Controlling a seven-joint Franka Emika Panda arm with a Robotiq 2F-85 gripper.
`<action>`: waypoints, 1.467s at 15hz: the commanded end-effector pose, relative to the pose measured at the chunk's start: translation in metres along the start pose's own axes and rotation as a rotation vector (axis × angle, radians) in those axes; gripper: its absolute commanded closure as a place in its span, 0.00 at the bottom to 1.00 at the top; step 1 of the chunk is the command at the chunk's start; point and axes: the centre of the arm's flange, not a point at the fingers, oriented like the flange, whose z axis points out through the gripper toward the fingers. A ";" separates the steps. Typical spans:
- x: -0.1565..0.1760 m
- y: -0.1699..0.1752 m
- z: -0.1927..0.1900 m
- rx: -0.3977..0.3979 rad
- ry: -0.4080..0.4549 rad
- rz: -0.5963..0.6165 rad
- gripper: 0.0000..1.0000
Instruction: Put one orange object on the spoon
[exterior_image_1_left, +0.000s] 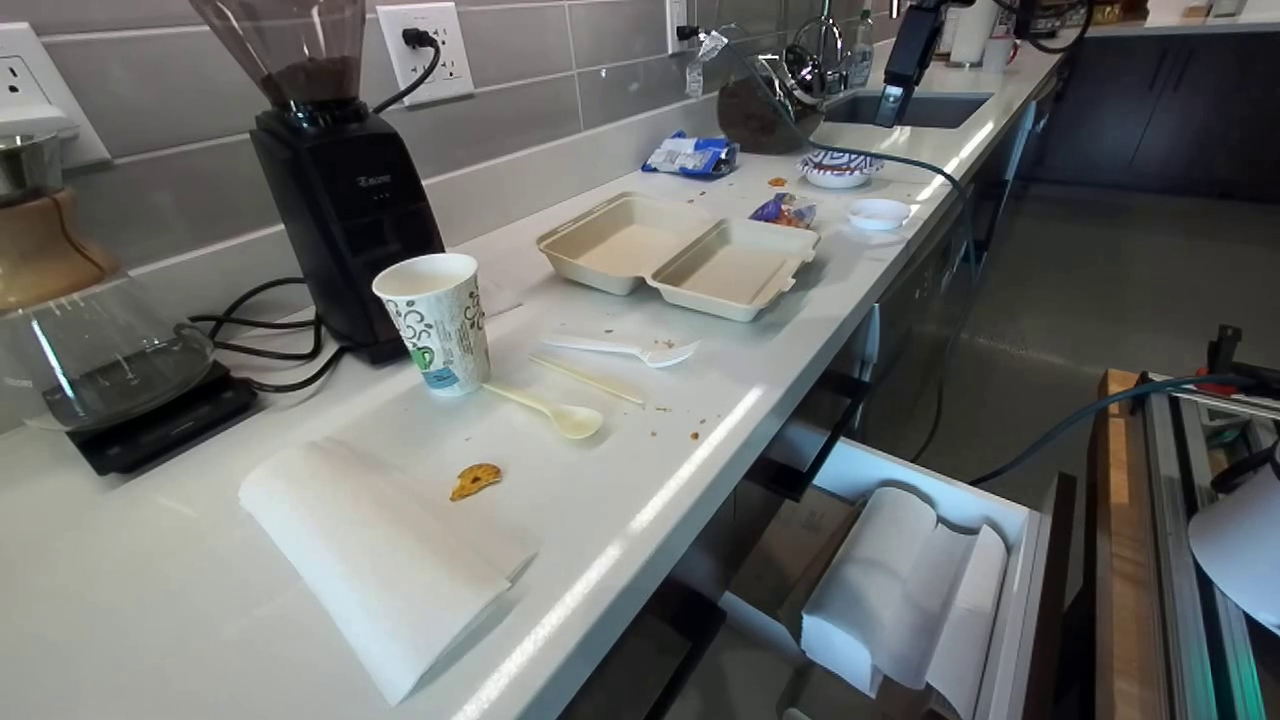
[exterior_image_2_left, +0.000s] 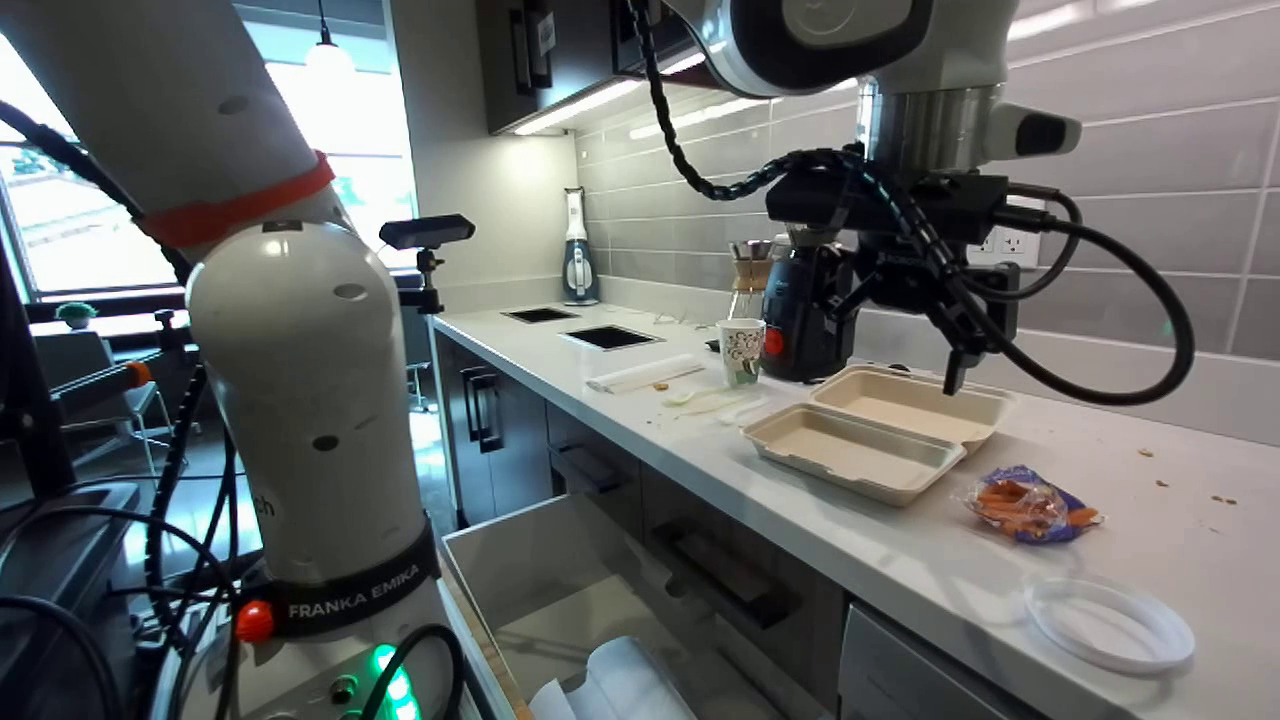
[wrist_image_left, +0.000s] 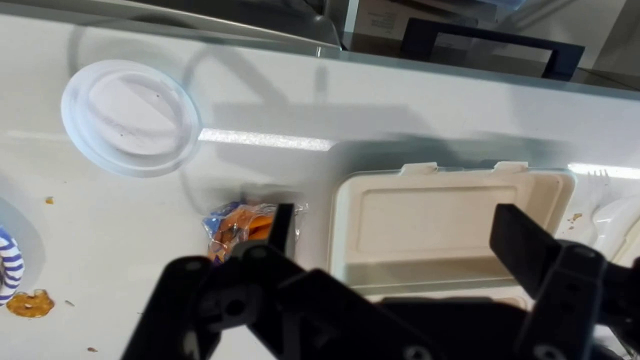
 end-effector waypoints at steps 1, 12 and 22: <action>0.004 0.005 0.009 0.005 0.004 0.007 0.00; 0.039 0.009 0.060 -0.118 0.070 0.043 0.42; 0.097 0.001 0.116 -0.213 0.044 0.140 1.00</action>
